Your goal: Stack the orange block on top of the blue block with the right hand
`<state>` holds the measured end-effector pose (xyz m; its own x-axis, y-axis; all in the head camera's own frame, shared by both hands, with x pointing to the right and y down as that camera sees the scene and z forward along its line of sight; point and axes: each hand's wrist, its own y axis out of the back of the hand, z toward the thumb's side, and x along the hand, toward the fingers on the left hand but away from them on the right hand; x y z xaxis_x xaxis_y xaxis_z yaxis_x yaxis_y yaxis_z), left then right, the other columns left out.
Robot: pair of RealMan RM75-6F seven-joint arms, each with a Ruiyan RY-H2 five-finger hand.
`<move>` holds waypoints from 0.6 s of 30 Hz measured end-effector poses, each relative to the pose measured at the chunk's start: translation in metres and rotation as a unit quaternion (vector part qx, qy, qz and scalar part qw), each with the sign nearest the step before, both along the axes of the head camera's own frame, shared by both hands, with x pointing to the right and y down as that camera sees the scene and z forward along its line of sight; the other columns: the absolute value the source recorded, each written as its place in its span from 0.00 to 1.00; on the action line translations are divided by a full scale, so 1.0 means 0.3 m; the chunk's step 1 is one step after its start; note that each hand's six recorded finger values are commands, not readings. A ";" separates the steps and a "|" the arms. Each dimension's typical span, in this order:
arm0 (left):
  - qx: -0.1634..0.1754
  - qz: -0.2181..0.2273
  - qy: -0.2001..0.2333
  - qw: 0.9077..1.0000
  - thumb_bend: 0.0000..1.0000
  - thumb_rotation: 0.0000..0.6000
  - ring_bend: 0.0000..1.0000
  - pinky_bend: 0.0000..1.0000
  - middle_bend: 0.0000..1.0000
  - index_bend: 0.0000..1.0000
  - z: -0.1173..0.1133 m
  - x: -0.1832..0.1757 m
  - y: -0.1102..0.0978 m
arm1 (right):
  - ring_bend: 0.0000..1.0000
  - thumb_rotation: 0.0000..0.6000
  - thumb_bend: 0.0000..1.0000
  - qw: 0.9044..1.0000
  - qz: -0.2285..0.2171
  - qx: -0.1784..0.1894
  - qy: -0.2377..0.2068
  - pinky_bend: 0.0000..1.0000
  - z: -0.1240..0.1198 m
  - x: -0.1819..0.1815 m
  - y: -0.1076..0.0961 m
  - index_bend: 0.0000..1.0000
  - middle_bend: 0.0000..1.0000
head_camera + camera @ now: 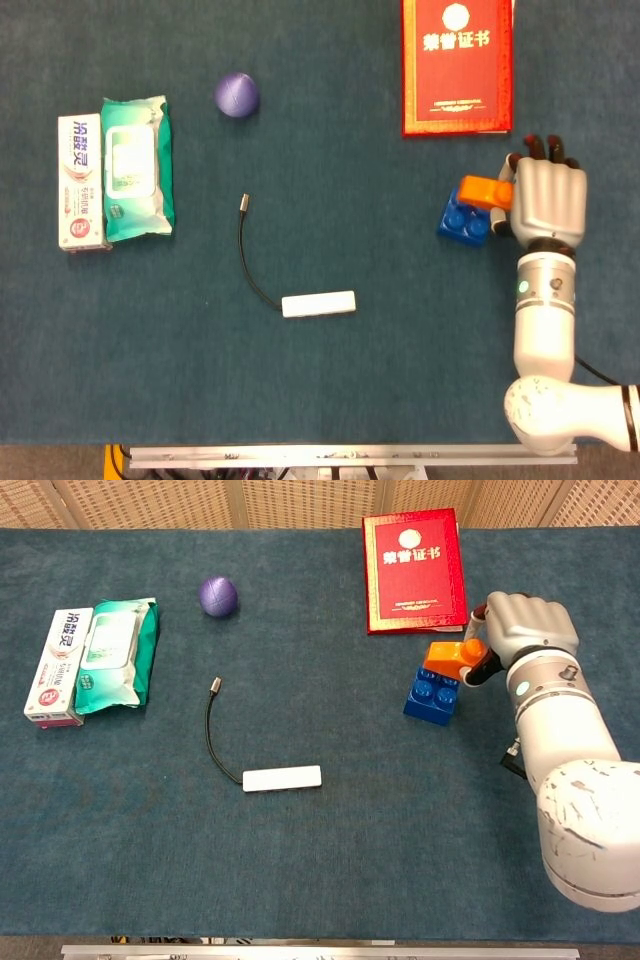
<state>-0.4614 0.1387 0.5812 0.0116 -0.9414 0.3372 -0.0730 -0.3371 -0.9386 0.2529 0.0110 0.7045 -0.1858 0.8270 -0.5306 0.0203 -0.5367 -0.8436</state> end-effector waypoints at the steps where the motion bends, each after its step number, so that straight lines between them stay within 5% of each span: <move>1: 0.000 0.000 0.000 1.000 0.04 1.00 0.49 0.49 0.61 0.53 0.000 0.000 0.000 | 0.08 1.00 0.32 1.000 0.000 0.000 -0.001 0.25 0.001 -0.001 0.000 0.52 0.19; 18: -0.002 -0.004 0.001 1.000 0.04 1.00 0.49 0.49 0.61 0.53 0.002 -0.006 0.007 | 0.08 1.00 0.32 1.000 -0.002 -0.008 0.000 0.25 0.019 -0.013 0.006 0.52 0.19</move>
